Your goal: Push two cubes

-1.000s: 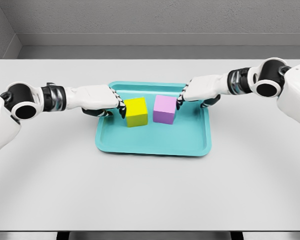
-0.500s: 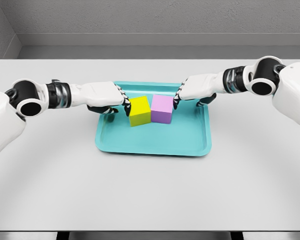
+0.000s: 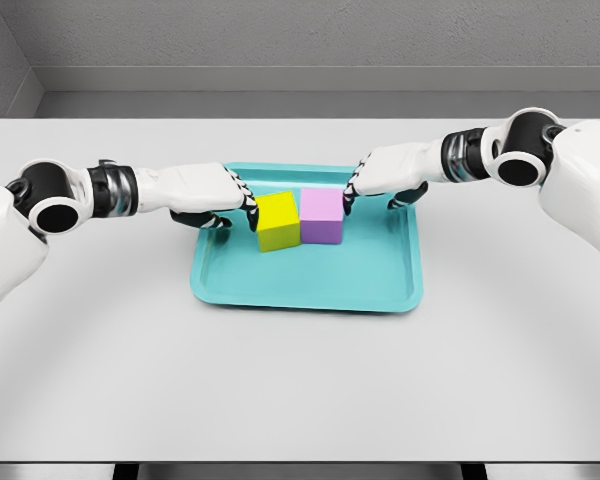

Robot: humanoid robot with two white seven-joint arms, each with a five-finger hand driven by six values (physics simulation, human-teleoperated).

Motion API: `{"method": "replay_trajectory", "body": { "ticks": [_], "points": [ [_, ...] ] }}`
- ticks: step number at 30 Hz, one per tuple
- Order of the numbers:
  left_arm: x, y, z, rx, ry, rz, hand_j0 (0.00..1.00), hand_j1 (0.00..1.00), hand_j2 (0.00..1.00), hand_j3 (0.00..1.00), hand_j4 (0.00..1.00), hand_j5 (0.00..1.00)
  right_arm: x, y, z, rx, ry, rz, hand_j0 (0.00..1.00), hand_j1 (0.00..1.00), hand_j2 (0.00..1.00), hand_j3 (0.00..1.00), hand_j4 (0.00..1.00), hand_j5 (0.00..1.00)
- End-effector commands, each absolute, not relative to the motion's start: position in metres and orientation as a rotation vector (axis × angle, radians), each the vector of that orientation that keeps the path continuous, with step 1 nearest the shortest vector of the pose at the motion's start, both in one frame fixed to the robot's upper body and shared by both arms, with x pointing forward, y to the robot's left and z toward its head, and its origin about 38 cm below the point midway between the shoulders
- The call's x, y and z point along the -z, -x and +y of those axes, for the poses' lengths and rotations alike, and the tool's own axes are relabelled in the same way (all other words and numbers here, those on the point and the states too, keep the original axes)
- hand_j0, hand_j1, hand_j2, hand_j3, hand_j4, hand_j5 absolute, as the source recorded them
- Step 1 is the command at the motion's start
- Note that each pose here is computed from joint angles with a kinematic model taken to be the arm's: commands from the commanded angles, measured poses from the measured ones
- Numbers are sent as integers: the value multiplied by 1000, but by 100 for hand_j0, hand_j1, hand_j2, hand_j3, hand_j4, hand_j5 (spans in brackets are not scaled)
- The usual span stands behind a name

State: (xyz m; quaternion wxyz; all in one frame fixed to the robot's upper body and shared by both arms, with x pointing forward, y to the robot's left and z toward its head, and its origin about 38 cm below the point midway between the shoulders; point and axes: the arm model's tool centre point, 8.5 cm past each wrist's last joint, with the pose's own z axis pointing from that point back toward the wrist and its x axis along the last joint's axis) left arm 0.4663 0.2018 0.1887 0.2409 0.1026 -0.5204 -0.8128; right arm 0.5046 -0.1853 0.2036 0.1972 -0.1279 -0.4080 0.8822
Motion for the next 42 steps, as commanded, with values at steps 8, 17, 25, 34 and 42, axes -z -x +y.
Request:
{"method": "replay_trajectory", "body": {
  "ticks": [8, 17, 25, 34, 42],
  "points": [
    [-188, -467, 203, 2236, -289, -1413, 60, 60, 60, 60, 60, 60, -203, -507, -206, -2447, 381, -1101, 72, 72, 72, 72, 72, 72],
    [-188, -469, 210, 2224, -296, -1398, 60, 60, 60, 60, 60, 60, -201, -510, -194, -2442, 365, -1117, 72, 72, 72, 72, 72, 72],
    [-189, -470, 217, 2220, -308, -1384, 60, 60, 60, 60, 60, 60, -204, -511, -185, -2451, 365, -1134, 72, 72, 72, 72, 72, 72],
    [-190, -471, 218, 2213, -309, -1386, 60, 60, 60, 60, 60, 60, -210, -512, -174, -2461, 367, -1158, 72, 72, 72, 72, 72, 72],
    [-190, -472, 224, 2207, -317, -1376, 60, 60, 60, 60, 60, 60, -211, -511, -171, -2469, 365, -1168, 72, 72, 72, 72, 72, 72]
  ]
}}
